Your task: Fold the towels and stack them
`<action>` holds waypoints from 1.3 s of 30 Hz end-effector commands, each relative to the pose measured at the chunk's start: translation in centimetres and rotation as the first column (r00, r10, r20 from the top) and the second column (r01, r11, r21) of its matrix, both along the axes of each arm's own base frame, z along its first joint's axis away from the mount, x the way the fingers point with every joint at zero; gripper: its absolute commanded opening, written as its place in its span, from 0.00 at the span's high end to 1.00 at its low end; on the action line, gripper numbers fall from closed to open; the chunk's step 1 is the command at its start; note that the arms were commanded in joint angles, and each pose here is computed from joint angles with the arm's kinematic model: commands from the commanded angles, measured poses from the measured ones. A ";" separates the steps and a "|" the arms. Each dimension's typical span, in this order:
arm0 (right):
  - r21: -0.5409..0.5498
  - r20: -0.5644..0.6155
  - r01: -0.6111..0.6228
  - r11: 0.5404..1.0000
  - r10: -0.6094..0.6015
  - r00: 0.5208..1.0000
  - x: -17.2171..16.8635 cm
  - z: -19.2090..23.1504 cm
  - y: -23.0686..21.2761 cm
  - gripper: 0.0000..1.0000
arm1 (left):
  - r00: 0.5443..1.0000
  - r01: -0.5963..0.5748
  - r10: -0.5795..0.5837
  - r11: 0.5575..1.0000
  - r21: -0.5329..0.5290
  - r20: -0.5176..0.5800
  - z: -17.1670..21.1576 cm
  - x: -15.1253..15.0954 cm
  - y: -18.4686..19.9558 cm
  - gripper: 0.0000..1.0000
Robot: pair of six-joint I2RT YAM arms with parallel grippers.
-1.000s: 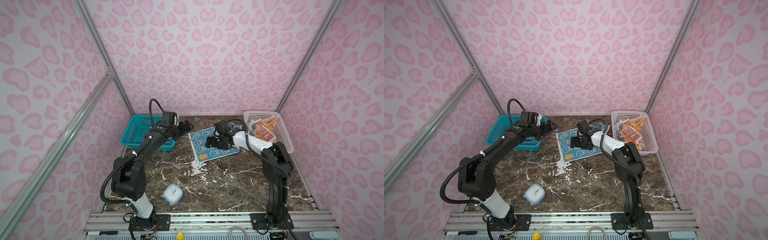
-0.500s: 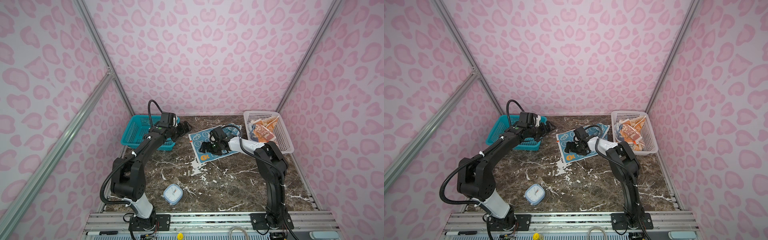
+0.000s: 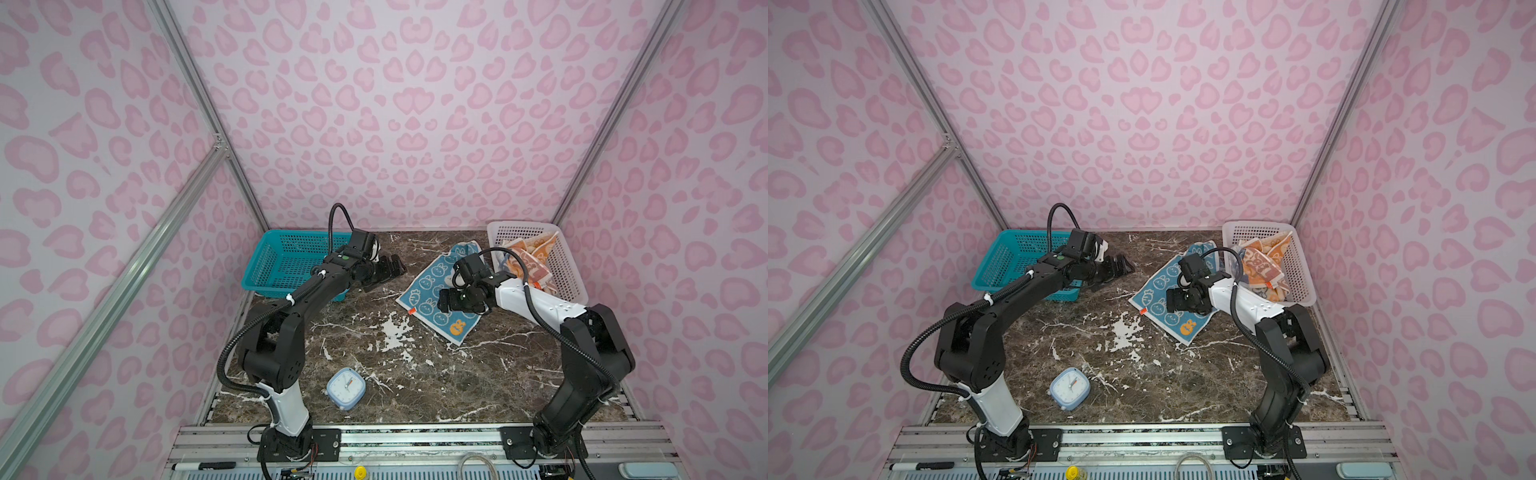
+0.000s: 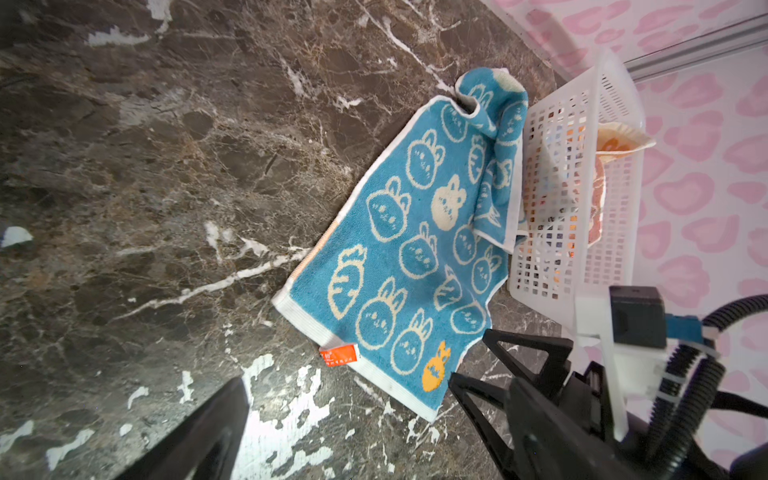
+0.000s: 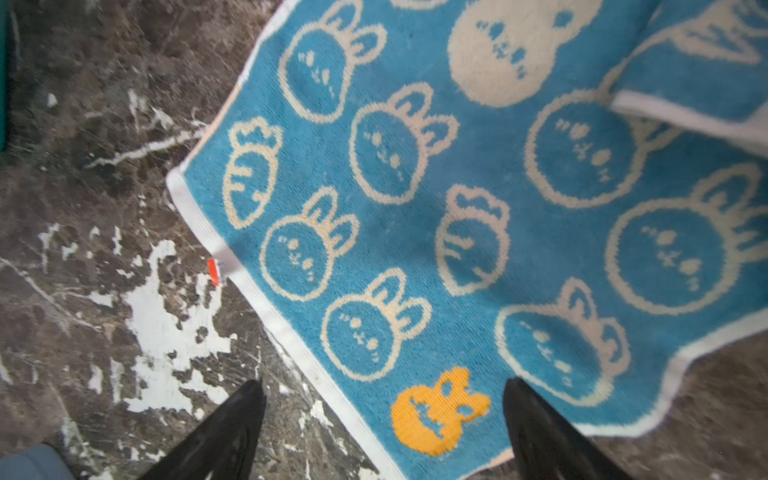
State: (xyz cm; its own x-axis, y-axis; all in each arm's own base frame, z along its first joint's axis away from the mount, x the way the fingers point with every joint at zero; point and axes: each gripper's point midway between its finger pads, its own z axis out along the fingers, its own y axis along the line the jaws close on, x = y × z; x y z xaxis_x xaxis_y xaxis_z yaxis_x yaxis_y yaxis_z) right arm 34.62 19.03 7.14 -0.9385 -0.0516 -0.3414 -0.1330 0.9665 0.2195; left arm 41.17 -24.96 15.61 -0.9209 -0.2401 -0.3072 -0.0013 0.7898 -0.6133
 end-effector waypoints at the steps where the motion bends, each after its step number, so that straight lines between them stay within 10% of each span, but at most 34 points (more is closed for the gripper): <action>1: -0.096 -0.053 -0.032 0.995 0.027 0.998 -2.9 -1.7 -1.0 0.16 | 0.999 0.043 -0.043 0.999 0.017 -0.023 -0.6 -0.3 -1.0 0.02; 15: -0.204 -0.103 -0.028 0.979 0.007 0.995 -7.3 -5.3 -2.1 0.43 | 0.980 0.144 -0.121 0.980 0.137 -0.161 -6.0 -1.7 -2.3 0.01; 26: -0.271 -0.126 -0.016 0.963 -0.019 0.992 -7.5 -6.3 -4.0 0.99 | 0.962 0.172 -0.103 0.947 0.272 -0.252 -9.9 -2.5 -0.8 0.09; 39: -0.235 -0.112 -0.010 0.972 -0.016 0.994 -6.9 -5.4 -4.9 1.00 | 0.942 0.229 -0.116 0.908 0.350 -0.315 -13.8 -2.1 -1.6 0.38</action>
State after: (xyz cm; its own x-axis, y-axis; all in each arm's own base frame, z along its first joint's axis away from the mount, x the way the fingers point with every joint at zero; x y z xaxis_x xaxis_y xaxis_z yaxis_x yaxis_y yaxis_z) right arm 28.25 14.54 1.83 -0.9682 -0.0984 -0.2302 -0.1044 0.9944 0.0138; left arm 39.52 -27.03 2.75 -0.9961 -0.0100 -0.0872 0.0175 0.9509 -0.3089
